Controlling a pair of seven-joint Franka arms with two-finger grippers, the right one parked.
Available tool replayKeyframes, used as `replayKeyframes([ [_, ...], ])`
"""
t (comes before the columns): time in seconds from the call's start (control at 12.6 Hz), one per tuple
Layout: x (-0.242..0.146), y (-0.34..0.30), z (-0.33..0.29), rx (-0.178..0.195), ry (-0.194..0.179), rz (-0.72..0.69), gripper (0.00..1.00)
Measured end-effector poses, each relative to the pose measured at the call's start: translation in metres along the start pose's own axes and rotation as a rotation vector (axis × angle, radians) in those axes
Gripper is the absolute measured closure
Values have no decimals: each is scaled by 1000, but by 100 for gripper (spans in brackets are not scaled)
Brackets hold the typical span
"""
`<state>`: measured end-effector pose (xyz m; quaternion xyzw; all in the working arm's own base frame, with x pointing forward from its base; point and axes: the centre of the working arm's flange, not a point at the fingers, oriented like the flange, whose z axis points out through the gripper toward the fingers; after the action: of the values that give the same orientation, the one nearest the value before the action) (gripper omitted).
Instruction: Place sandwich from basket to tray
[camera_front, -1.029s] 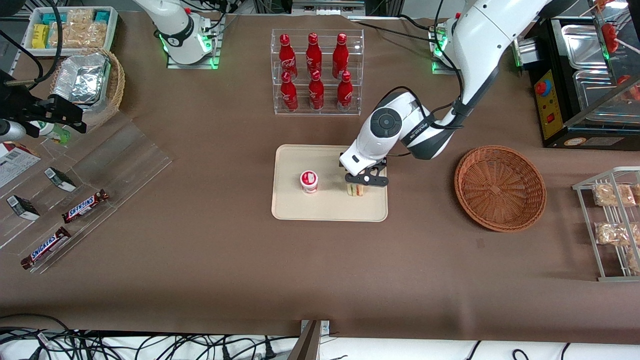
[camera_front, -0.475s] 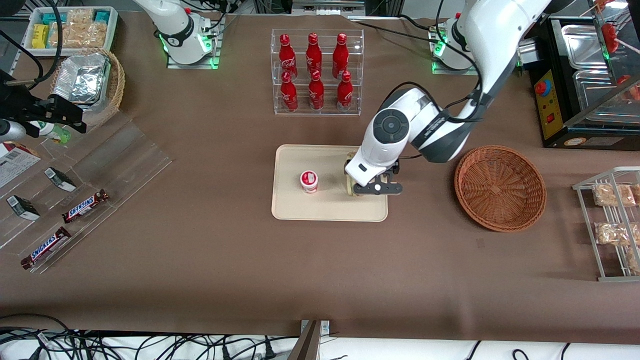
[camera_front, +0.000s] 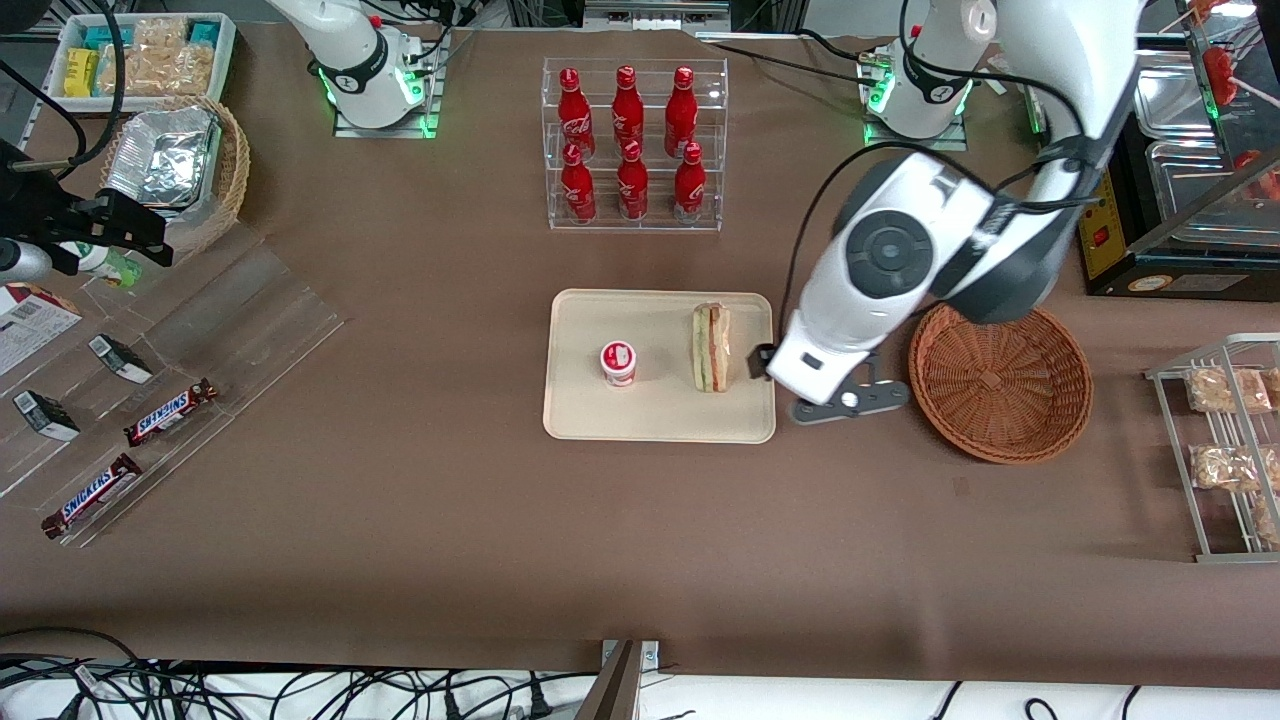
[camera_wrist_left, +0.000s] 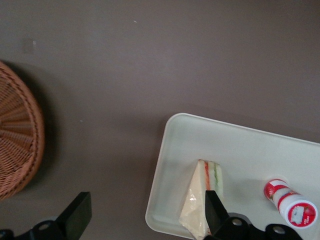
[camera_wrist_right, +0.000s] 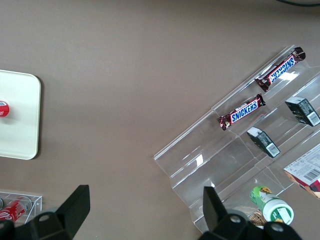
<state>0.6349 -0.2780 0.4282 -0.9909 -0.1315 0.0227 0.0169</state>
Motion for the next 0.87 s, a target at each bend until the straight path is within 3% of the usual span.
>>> replayKeyframes([
  [0.47,26,-73,-66,4,77,-121,0],
  [0.87,42,-111,-79,-2,89,-142,0],
])
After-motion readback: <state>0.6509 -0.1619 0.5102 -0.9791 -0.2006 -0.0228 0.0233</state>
